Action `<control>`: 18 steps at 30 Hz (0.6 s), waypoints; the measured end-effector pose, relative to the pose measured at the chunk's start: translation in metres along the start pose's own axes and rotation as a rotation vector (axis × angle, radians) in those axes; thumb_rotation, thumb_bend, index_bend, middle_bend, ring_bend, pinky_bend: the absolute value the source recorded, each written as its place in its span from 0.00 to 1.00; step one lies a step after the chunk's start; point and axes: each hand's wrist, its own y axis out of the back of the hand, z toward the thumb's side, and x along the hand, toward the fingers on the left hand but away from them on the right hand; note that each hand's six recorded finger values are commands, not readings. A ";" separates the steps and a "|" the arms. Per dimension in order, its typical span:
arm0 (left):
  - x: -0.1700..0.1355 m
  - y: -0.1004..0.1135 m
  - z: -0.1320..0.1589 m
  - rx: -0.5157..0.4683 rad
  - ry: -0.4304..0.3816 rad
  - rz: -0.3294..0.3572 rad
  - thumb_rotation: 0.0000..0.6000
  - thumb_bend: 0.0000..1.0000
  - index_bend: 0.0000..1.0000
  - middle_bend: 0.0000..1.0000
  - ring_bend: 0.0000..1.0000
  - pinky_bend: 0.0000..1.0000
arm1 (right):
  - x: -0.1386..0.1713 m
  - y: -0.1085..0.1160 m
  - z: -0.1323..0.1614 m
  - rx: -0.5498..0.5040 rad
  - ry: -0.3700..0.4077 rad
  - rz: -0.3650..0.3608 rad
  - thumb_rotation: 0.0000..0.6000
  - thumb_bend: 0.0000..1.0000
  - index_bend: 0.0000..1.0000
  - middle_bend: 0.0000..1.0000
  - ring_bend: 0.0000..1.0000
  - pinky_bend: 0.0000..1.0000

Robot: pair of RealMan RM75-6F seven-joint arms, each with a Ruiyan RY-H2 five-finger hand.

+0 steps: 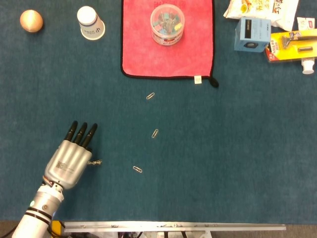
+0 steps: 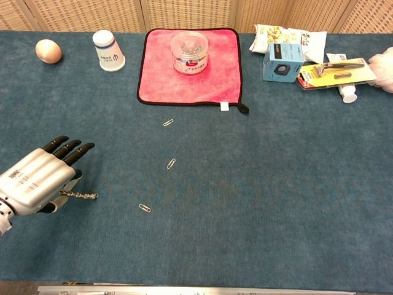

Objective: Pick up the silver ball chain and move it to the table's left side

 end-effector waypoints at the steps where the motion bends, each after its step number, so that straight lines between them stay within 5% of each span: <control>1: -0.001 0.002 0.002 -0.001 -0.007 0.005 1.00 0.35 0.57 0.00 0.00 0.06 | 0.000 0.000 0.000 0.000 0.000 -0.001 1.00 0.00 0.08 0.08 0.00 0.00; 18: 0.001 0.020 0.031 0.005 -0.082 0.033 1.00 0.35 0.57 0.00 0.00 0.06 | 0.009 0.007 0.003 -0.028 0.038 -0.011 1.00 0.00 0.08 0.08 0.00 0.00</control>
